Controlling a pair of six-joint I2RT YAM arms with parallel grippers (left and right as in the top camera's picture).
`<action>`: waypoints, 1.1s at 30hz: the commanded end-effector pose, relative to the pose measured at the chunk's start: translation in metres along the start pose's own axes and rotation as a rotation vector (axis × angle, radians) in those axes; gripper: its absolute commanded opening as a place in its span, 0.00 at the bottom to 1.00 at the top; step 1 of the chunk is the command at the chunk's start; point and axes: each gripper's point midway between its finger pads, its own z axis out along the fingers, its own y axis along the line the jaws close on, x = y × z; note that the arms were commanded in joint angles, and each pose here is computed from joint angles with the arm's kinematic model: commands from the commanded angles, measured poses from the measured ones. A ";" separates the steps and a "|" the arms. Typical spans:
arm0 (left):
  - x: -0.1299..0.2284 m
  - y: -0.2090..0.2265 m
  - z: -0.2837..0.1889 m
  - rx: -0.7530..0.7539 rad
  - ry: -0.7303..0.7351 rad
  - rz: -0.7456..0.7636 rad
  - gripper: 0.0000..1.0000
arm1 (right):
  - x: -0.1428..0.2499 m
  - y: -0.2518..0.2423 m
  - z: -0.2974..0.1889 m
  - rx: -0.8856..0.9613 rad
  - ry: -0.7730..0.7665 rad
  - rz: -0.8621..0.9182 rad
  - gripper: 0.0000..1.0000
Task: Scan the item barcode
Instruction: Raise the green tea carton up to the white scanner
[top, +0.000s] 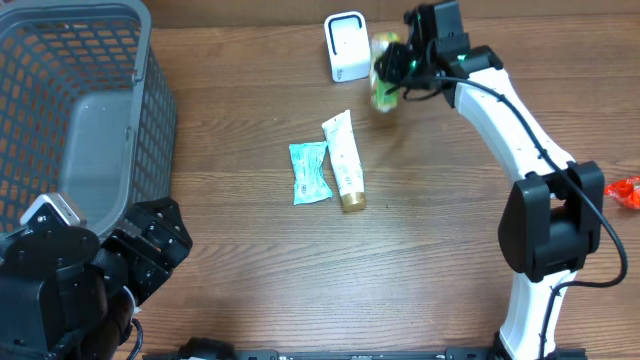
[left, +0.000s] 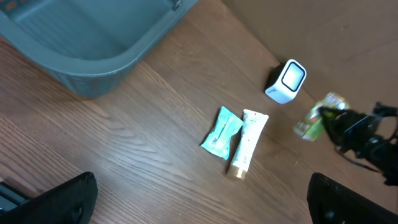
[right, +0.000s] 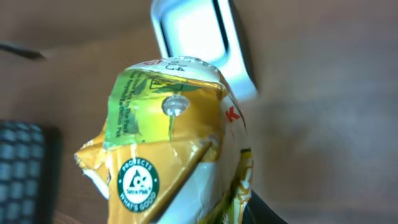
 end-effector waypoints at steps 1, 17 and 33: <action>-0.002 0.000 -0.001 -0.001 -0.006 0.009 1.00 | -0.046 0.029 -0.021 -0.091 -0.138 0.015 0.31; -0.002 0.000 -0.001 -0.001 -0.006 0.009 1.00 | -0.089 0.044 0.029 -0.218 -0.389 0.098 0.30; -0.002 0.000 -0.001 -0.001 -0.006 0.009 1.00 | -0.078 0.051 0.059 -0.186 -0.444 0.194 0.27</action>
